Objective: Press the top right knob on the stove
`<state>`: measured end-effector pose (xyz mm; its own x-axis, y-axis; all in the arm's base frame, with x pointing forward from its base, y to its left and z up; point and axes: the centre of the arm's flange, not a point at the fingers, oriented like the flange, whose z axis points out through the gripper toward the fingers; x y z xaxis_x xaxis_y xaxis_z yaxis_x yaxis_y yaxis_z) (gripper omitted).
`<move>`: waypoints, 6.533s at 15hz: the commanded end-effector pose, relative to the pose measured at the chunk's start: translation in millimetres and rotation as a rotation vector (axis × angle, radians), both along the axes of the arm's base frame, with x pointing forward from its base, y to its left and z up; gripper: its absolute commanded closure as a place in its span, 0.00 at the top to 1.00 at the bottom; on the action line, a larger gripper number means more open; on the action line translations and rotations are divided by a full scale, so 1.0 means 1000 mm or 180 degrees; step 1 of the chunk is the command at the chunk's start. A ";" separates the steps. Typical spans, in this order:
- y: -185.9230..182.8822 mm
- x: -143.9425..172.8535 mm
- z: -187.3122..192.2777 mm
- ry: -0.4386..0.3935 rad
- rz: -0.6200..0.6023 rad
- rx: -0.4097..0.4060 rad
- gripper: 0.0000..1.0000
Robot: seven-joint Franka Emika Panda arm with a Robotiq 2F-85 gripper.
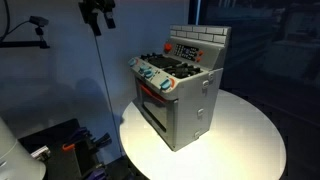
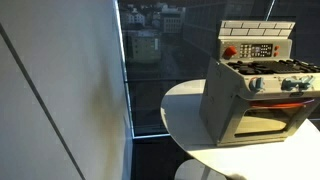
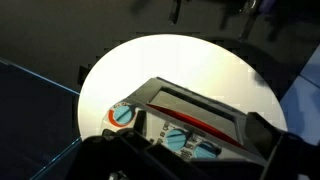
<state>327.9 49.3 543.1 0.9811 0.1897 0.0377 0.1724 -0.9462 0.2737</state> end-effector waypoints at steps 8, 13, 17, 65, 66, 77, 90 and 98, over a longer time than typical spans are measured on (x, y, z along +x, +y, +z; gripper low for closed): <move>-0.005 0.011 0.006 -0.0125 -0.0098 0.0038 1.00; -0.013 0.031 0.017 -0.0403 -0.0269 0.0143 1.00; -0.022 0.050 0.019 -0.0590 -0.0503 0.0236 1.00; -0.167 0.233 -0.036 -0.1247 -0.1141 0.0878 1.00; -0.170 0.236 -0.038 -0.1269 -0.1148 0.0901 1.00; -0.187 0.265 -0.069 -0.1248 -0.1185 0.1023 1.00; -0.186 0.278 -0.089 -0.1145 -0.1256 0.1061 1.00; -0.189 0.283 -0.096 -0.1110 -0.1300 0.1101 1.00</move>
